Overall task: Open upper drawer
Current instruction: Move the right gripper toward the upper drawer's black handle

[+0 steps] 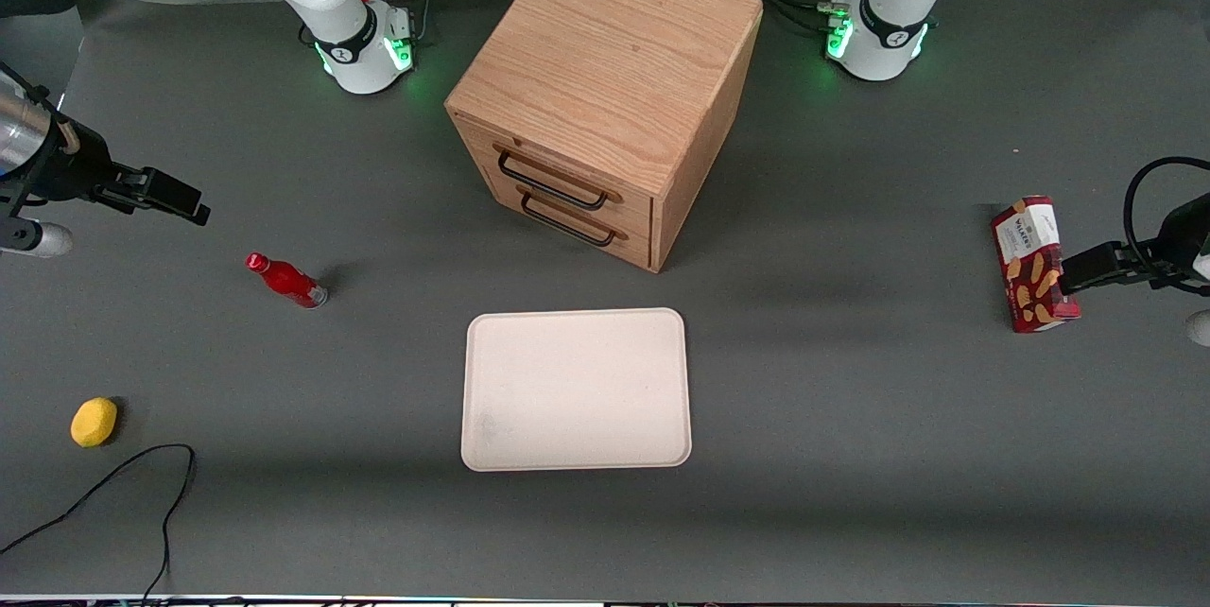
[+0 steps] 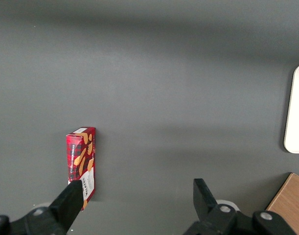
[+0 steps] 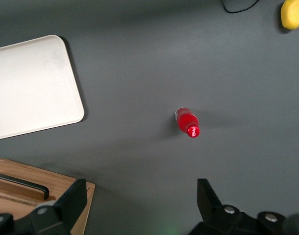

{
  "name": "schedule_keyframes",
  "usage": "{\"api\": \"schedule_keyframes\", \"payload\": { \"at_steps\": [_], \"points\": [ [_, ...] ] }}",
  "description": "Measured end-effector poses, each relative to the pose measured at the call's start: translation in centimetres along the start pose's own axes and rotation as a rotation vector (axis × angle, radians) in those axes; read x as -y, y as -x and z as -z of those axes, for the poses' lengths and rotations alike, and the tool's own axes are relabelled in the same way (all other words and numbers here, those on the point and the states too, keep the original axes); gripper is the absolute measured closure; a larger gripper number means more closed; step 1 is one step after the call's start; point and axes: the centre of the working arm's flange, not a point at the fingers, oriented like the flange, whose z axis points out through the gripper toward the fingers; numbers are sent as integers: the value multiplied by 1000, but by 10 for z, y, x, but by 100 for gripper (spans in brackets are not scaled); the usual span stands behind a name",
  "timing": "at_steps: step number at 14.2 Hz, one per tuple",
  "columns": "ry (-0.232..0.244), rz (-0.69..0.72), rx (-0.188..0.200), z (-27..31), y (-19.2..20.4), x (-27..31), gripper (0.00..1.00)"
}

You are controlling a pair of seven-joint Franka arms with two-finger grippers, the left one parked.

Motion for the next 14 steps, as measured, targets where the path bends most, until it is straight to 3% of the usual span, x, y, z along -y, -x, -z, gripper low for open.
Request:
{"api": "schedule_keyframes", "payload": {
  "at_steps": [4,8,10,14],
  "points": [
    [5,5,-6,-1,-1,3,0],
    [-20,137,-67,4,9,75,0],
    [-31,283,-73,-1,29,132,0],
    [-47,766,-73,-14,74,221,0]
  ]
}}
